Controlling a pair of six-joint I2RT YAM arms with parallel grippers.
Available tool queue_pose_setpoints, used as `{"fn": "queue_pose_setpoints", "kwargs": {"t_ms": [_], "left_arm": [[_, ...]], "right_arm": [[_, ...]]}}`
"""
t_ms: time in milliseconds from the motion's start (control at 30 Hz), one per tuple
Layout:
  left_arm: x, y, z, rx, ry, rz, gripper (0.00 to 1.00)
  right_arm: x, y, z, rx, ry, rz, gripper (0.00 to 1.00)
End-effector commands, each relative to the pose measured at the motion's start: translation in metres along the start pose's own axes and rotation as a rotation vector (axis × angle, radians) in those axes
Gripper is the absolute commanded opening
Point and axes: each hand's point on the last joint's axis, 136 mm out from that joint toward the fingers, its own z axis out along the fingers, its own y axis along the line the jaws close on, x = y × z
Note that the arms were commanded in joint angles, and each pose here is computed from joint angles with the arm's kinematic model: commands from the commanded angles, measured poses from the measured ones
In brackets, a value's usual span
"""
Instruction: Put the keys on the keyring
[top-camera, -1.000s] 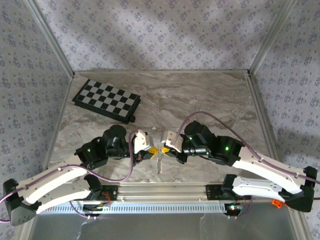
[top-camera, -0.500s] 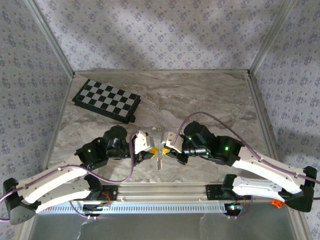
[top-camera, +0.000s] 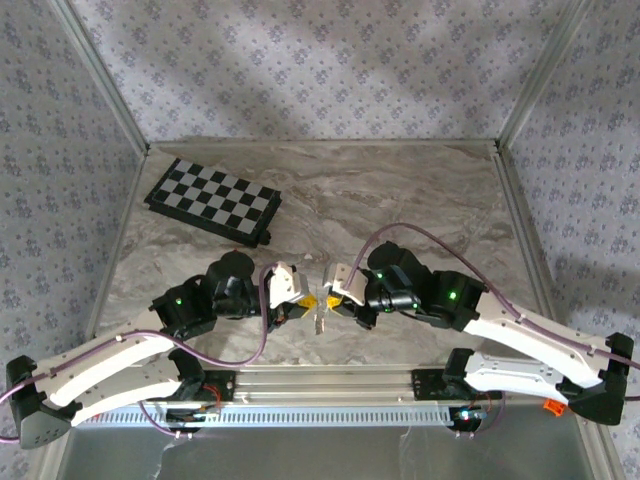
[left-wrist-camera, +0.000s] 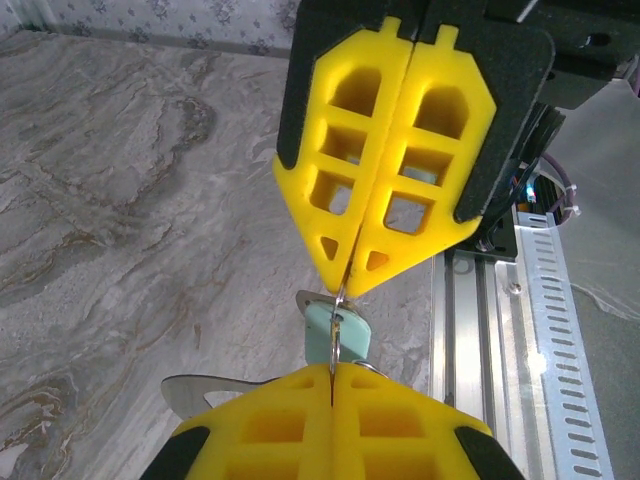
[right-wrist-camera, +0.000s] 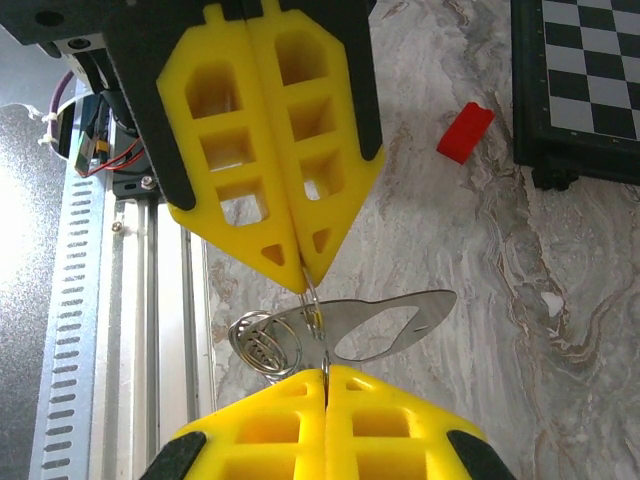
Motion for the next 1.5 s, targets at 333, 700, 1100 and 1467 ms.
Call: {"fn": "queue_pose_setpoints", "kwargs": {"t_ms": [333,700,1100,1467], "left_arm": [[-0.0217,-0.0025,-0.0034,0.01,-0.063,0.05,0.0],[-0.0238,-0.0045,-0.0025,0.024,-0.068,0.055,0.0],[-0.0209,-0.0059,0.0011,0.039,-0.057,0.049,0.0],[-0.0177,-0.0064,0.0046,0.038,-0.015,0.048,0.0]], "right_arm": [[-0.0204,0.0051,-0.0079,-0.075,-0.062,0.035,0.0],[-0.0179,0.0025,-0.0051,-0.083,-0.037,0.054,0.0],[-0.0208,0.0012,0.0,-0.089,-0.043,0.052,0.0],[-0.02,0.0036,0.0008,-0.098,-0.042,0.046,0.0]]}}
